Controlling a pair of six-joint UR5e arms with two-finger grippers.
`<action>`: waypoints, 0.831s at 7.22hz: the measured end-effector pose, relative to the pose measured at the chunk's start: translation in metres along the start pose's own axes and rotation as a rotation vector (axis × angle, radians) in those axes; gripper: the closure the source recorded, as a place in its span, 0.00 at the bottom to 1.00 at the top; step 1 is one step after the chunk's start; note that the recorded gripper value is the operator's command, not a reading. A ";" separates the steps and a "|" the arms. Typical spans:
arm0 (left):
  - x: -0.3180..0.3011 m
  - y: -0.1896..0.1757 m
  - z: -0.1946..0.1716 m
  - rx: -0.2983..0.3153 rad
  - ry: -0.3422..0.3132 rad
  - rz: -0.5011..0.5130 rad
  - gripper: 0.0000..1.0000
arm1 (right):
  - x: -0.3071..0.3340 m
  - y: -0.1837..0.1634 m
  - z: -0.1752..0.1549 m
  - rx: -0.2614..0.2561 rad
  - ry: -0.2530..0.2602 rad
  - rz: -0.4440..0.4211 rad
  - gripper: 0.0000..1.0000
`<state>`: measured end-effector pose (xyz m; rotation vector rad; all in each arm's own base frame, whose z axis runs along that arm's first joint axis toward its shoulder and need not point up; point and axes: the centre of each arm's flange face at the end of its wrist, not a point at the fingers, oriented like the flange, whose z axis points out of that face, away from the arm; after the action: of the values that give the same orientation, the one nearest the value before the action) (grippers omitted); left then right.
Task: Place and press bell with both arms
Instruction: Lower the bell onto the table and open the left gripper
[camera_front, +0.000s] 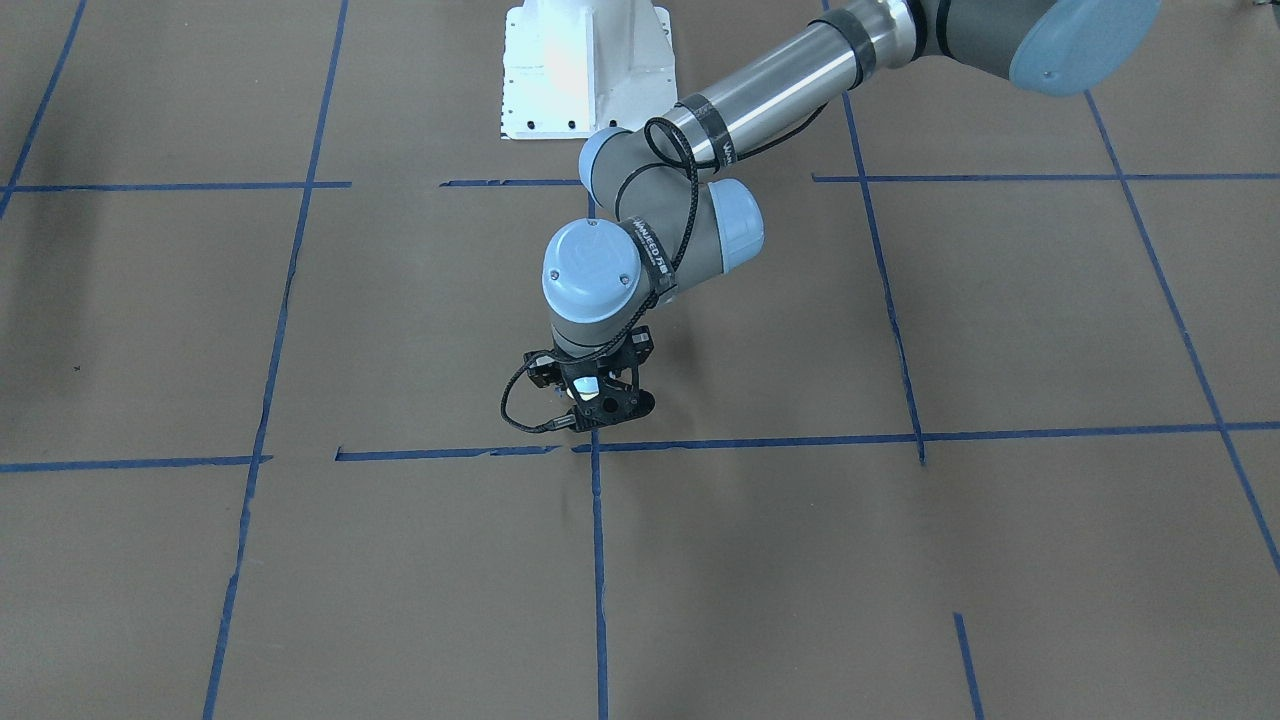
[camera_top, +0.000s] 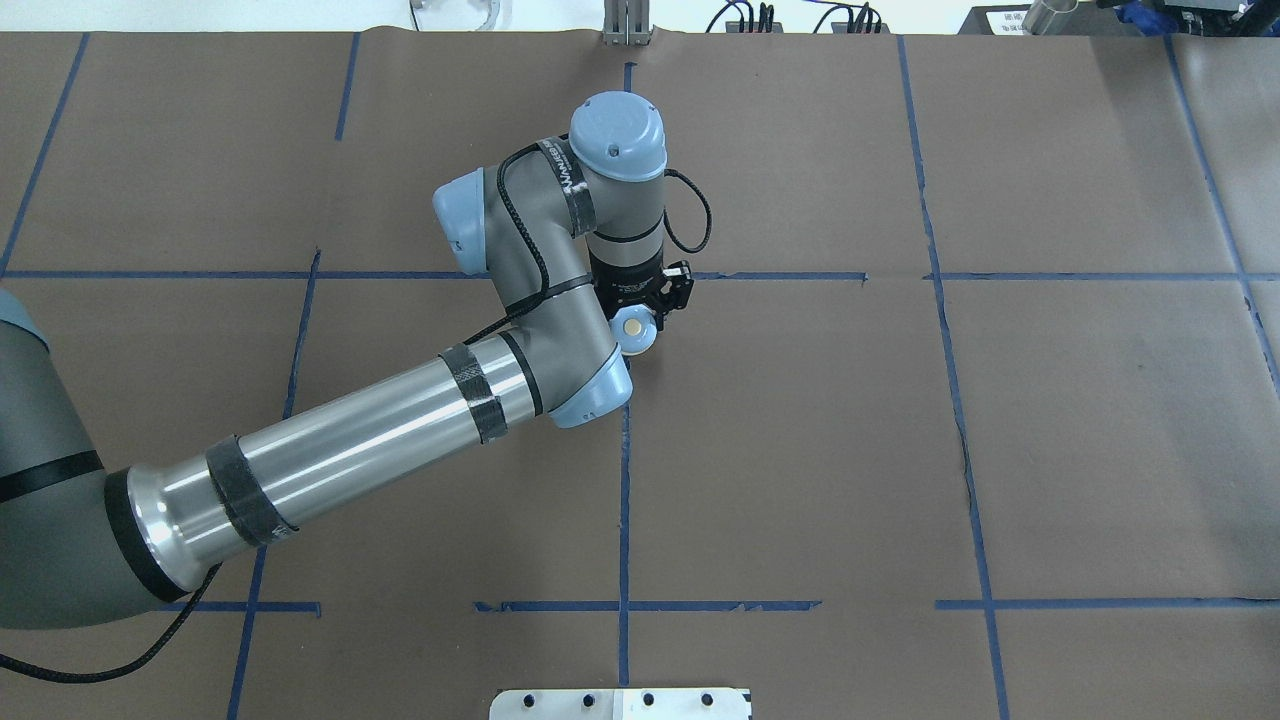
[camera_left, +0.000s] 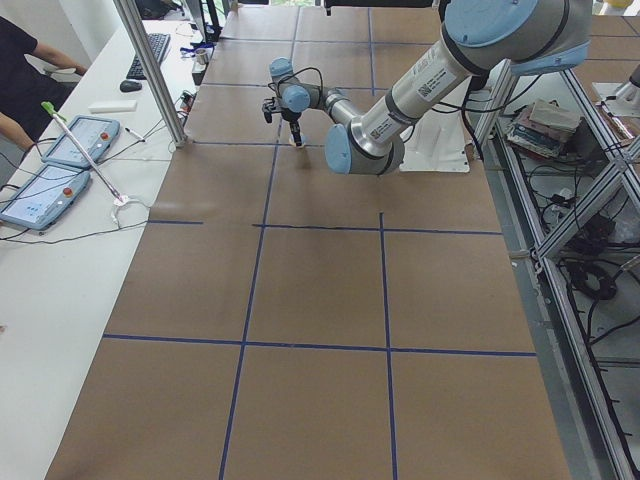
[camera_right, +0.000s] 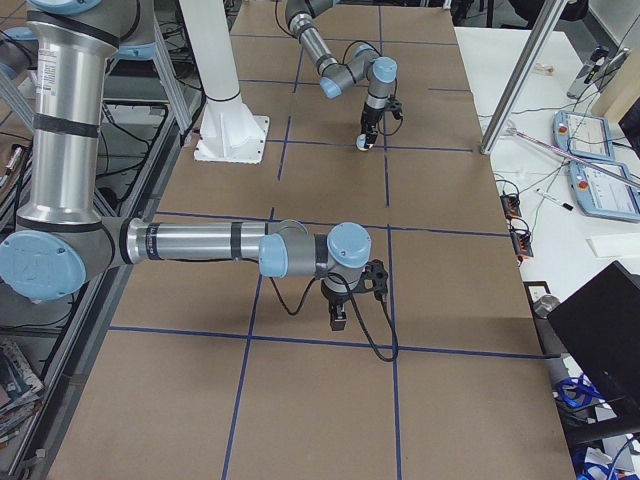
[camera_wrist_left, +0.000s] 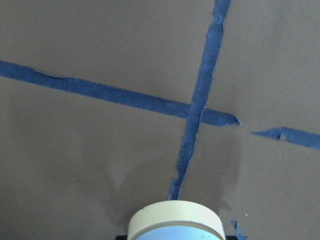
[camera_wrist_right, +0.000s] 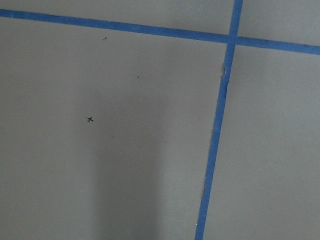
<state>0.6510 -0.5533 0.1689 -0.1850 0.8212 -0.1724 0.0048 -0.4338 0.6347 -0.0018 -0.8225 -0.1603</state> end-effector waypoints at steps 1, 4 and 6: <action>-0.001 -0.002 0.000 0.018 -0.004 0.004 0.04 | -0.002 -0.001 0.001 -0.002 0.000 -0.004 0.00; -0.005 -0.004 -0.009 0.046 0.007 0.011 0.00 | -0.008 -0.005 0.003 -0.005 -0.003 -0.019 0.00; -0.025 0.004 -0.045 0.073 0.083 0.038 0.00 | -0.030 -0.018 0.004 0.031 -0.051 -0.054 0.00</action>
<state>0.6015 -0.5487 0.1557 -0.0944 0.8993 -0.1750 -0.0212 -0.4474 0.6142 0.0455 -0.8764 -0.1990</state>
